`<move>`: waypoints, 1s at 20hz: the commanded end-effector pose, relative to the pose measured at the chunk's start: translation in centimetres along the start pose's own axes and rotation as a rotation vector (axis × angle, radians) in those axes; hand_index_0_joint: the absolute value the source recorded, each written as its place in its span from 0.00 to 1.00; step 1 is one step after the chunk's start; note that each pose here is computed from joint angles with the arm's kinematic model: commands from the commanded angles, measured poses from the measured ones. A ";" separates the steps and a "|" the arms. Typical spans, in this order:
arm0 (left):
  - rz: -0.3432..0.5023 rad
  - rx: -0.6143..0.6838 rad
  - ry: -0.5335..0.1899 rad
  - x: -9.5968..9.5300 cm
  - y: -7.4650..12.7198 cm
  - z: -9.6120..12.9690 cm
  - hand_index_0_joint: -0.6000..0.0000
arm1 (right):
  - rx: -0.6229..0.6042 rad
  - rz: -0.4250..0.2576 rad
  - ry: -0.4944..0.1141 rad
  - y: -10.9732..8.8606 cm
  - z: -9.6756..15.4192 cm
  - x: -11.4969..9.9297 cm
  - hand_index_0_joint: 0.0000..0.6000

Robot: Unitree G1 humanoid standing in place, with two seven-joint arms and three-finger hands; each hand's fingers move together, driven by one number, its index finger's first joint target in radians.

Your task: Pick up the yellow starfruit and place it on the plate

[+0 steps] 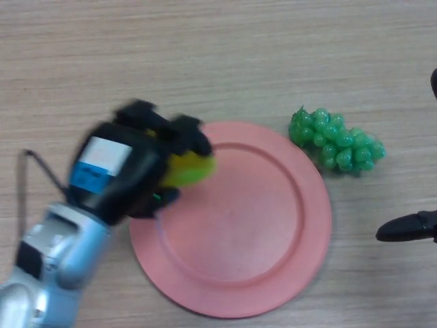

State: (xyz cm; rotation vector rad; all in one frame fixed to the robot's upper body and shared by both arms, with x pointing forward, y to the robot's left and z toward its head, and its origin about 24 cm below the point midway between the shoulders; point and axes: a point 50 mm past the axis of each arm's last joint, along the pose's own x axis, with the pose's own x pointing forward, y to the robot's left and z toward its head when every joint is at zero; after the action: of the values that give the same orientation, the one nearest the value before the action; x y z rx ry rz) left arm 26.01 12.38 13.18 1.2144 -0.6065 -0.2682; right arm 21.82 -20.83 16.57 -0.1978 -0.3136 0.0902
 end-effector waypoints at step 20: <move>0.385 -0.374 0.018 -1.2 8.2 -2.4 1.00 | -0.051 -0.047 -0.167 -0.5 3.2 -0.4 0.00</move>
State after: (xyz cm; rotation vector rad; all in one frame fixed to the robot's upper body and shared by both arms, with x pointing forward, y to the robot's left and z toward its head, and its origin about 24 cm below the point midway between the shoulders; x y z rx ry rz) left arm 25.99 17.33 18.17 0.6176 -0.6008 -0.1093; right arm 21.49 -20.71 16.89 -0.1969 -0.3156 0.0822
